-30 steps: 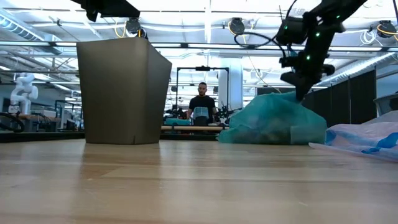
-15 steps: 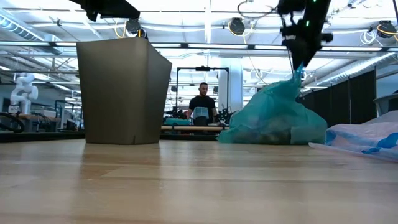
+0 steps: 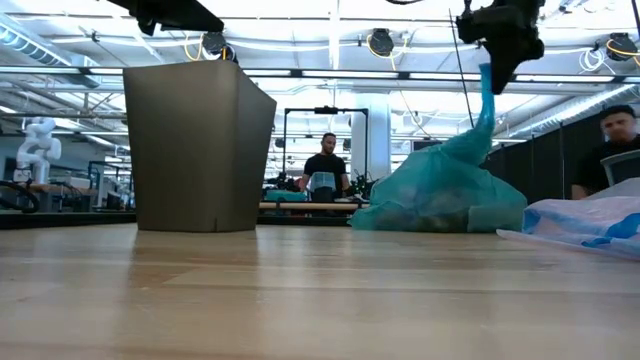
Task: Place trash/remove bag and relplace
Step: Put the pink trash bag into the trash bin
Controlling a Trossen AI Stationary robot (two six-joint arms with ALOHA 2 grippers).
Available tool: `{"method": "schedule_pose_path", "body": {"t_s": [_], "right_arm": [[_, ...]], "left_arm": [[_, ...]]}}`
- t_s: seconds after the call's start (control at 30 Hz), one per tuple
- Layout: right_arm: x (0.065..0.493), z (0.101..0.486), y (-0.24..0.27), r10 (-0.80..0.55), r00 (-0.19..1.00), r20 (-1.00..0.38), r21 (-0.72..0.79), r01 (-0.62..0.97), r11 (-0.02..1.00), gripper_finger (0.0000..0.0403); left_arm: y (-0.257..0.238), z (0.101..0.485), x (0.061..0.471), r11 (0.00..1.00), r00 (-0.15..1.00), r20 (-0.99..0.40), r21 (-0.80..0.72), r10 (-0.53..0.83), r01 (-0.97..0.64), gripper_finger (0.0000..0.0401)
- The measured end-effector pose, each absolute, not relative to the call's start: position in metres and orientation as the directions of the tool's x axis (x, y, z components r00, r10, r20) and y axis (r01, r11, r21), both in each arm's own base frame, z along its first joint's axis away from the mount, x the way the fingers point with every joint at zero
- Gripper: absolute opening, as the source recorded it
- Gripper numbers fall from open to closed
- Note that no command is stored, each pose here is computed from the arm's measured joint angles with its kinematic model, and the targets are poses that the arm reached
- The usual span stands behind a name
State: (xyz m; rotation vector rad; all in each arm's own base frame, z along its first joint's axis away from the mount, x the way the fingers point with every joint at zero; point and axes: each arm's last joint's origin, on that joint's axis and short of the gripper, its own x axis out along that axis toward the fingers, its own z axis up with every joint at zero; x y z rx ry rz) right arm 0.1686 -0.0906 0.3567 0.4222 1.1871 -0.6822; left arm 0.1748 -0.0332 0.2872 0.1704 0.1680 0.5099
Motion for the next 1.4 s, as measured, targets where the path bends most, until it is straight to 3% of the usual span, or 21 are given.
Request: {"method": "schedule_pose_path", "body": {"t_s": [0.07,0.33,0.57,0.7,0.83,1.13,1.23,1.4], "right_arm": [[0.174,0.345,-0.075,-0.224,0.19,-0.956,-0.047,0.654,0.755,0.0013],[0.17,0.31,-0.012,-0.114,0.114,-0.987,-0.009,0.666,0.746,0.0002],[0.167,0.275,0.034,-0.087,0.099,-0.991,0.03,0.814,0.579,0.0014],[0.168,0.246,0.051,-0.093,0.072,-0.993,0.016,0.867,0.497,0.0055],[0.168,0.222,0.056,-0.163,0.041,-0.986,-0.033,0.902,0.43,0.0122],[0.184,0.194,0.058,-0.306,0.054,-0.95,-0.081,0.907,0.413,0.0274],[0.191,0.183,0.057,-0.354,0.016,-0.935,-0.133,0.91,0.392,0.0293],[0.203,0.16,0.054,-0.376,-0.08,-0.923,-0.225,0.906,0.358,0.029]], "left_arm": [[-0.033,0.287,0.175,0.861,0.859,-0.12,0.191,0.498,-0.472,0.0004],[-0.033,0.285,0.174,0.858,0.855,-0.135,0.203,0.501,-0.471,0.0002],[-0.033,0.285,0.174,0.858,0.855,-0.134,0.202,0.501,-0.472,0.0002],[-0.033,0.285,0.174,0.858,0.855,-0.134,0.202,0.501,-0.472,0.0002],[-0.033,0.285,0.174,0.858,0.854,-0.136,0.204,0.501,-0.471,0.0002],[-0.033,0.285,0.174,0.858,0.854,-0.136,0.205,0.501,-0.471,0.0002],[-0.033,0.285,0.174,0.858,0.854,-0.136,0.204,0.501,-0.471,0.0002],[-0.033,0.285,0.174,0.858,0.854,-0.137,0.205,0.501,-0.471,0.0002]]}}
